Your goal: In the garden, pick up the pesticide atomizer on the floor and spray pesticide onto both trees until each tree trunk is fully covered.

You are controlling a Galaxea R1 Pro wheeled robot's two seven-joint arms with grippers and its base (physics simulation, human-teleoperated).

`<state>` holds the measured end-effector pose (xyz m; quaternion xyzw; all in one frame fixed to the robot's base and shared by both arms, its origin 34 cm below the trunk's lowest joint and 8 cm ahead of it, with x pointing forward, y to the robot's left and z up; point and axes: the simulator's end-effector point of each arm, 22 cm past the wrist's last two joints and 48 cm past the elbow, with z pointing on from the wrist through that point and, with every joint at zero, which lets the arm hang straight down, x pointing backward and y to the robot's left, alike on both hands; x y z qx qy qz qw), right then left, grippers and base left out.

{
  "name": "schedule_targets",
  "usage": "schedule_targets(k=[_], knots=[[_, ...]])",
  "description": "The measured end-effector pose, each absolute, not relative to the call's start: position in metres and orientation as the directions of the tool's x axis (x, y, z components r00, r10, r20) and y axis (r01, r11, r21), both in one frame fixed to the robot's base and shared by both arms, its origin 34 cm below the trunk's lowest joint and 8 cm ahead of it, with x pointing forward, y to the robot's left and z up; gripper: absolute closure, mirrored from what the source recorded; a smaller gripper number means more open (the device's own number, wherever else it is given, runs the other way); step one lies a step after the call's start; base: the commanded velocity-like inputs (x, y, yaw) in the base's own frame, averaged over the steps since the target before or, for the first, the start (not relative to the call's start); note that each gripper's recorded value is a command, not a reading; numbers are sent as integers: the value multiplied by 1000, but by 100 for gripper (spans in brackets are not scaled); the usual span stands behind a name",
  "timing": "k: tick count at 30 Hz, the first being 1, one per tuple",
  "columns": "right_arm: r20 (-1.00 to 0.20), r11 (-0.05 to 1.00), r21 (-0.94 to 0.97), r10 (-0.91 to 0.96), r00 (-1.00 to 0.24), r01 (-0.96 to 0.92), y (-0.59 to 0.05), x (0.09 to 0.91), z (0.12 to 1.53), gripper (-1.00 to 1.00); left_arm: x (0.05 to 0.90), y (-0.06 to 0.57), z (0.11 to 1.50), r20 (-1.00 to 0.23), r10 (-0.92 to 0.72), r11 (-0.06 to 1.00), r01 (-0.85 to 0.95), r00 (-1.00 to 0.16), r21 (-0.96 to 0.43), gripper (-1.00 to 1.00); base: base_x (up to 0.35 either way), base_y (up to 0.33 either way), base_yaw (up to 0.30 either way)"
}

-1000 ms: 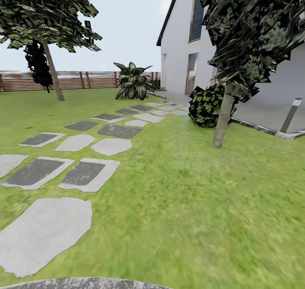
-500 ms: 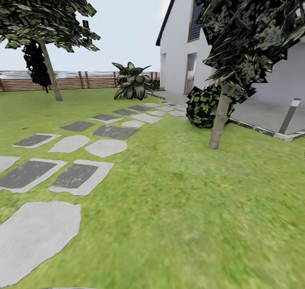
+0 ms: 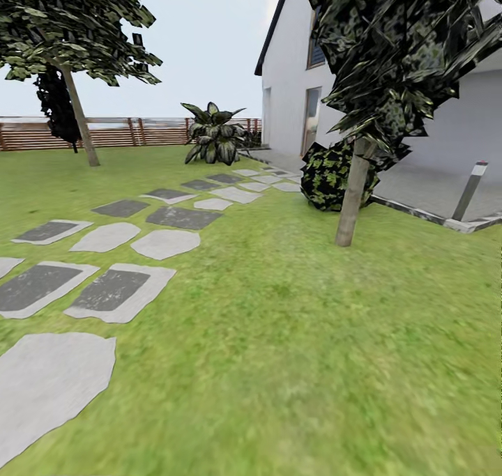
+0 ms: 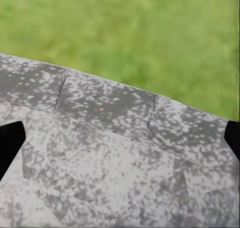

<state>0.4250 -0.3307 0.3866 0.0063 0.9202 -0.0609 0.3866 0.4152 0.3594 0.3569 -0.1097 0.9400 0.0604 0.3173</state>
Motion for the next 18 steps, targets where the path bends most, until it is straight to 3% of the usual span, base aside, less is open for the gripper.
schedule_targets(k=[12,18], knots=[[-712,993,-107,-35,-701,59,-330,425,386,-100,416,360,357,-610,-168,968,-245,-774,45,-100,111,-300,1],[-712,992,-108,-35,-701,60,-331,425,386,-100,415,360,357,-610,-168,968,-245,-774,45,-100,4,-300,175]])
